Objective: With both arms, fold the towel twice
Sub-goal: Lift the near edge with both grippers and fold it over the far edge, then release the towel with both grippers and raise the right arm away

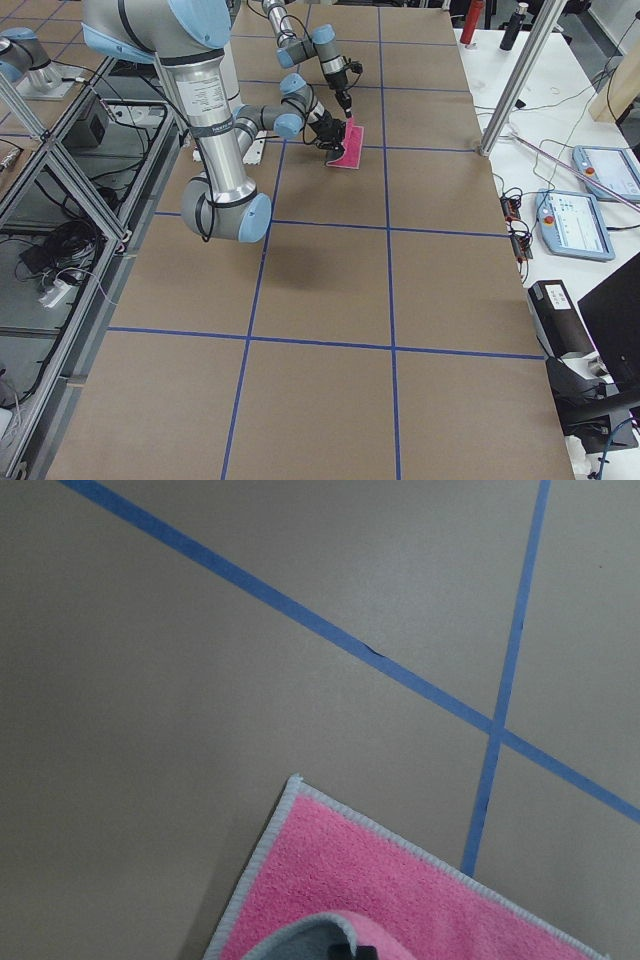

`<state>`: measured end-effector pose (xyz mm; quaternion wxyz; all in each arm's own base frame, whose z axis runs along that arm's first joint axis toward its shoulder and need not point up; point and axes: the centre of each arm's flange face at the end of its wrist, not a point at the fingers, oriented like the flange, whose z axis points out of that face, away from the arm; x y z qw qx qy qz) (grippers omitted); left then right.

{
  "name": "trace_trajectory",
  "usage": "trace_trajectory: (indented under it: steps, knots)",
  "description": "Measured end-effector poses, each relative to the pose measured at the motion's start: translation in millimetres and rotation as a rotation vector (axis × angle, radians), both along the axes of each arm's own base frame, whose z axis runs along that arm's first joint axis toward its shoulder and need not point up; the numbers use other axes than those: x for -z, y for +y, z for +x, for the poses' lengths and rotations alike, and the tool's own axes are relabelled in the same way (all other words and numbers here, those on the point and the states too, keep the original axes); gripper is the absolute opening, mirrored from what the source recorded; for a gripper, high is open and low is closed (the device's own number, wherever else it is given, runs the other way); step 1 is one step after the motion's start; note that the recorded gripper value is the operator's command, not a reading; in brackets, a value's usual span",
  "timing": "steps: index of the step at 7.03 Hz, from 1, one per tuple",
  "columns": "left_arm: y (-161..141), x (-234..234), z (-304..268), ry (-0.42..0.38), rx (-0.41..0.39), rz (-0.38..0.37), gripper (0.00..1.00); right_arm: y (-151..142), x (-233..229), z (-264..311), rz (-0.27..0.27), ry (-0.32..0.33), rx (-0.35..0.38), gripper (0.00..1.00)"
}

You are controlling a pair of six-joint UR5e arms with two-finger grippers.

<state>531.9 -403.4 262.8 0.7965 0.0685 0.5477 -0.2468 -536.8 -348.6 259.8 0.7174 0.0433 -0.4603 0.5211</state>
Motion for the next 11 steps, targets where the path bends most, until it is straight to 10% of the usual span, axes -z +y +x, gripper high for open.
trace_trajectory:
  steps: [2, 3, 6, 11]
  knots:
    - [-2, -6, 3, -0.013, 0.000, -0.003, 0.00, -8, -4, -4, 0.006, 0.024, 0.000, 0.00]
    - [-3, -7, 4, -0.016, -0.001, -0.002, 0.04, -14, -5, -6, 0.010, 0.035, 0.000, 0.27]
    - [-12, -11, 10, -0.029, 0.005, -0.002, 1.00, -32, 1, 2, 0.026, 0.051, 0.016, 1.00]
    - [-30, -6, 5, -0.057, -0.048, 0.082, 1.00, -70, 8, 31, 0.071, 0.105, 0.150, 1.00]
